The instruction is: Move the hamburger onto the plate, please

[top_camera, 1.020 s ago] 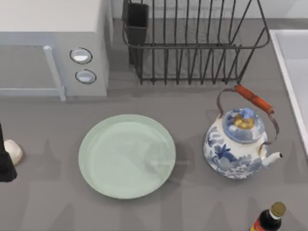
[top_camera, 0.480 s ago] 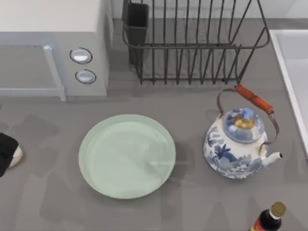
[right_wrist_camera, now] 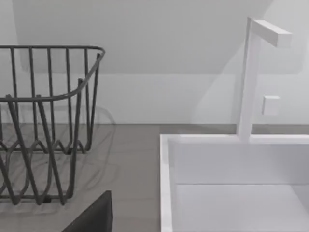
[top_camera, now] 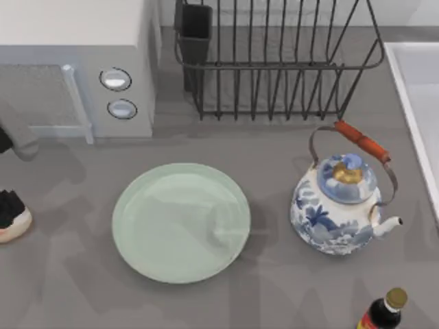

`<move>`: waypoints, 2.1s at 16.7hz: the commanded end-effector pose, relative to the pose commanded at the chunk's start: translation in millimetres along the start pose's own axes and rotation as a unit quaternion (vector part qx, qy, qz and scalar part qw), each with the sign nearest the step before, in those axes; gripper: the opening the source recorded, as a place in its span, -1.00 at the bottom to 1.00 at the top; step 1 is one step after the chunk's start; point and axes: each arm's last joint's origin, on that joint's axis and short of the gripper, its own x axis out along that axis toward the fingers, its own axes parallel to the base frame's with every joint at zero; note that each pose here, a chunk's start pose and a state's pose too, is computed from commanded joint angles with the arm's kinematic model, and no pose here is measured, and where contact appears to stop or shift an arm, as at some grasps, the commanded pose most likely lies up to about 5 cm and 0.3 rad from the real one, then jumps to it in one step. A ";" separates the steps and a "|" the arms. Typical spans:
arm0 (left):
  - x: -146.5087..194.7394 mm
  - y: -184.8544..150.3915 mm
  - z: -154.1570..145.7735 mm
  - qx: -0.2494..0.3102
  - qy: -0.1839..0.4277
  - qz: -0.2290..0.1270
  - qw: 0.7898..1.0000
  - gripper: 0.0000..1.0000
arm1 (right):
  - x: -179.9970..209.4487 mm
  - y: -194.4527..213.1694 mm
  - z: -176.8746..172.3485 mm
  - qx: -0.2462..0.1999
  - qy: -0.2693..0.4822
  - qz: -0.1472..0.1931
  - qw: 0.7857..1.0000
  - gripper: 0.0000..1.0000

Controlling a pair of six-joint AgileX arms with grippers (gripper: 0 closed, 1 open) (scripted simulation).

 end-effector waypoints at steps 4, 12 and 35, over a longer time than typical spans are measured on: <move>20.7 23.6 14.0 0.051 0.037 -0.056 0.996 1.00 | 0.0 0.0 0.0 0.000 0.000 0.000 1.000 1.00; 25.5 27.6 17.9 0.064 0.042 -0.066 0.995 1.00 | 0.0 0.0 0.0 0.000 0.000 0.000 1.000 1.00; 104.3 19.0 9.7 0.062 0.043 -0.067 0.995 -0.06 | 0.0 0.0 0.0 0.000 0.000 0.000 1.000 1.00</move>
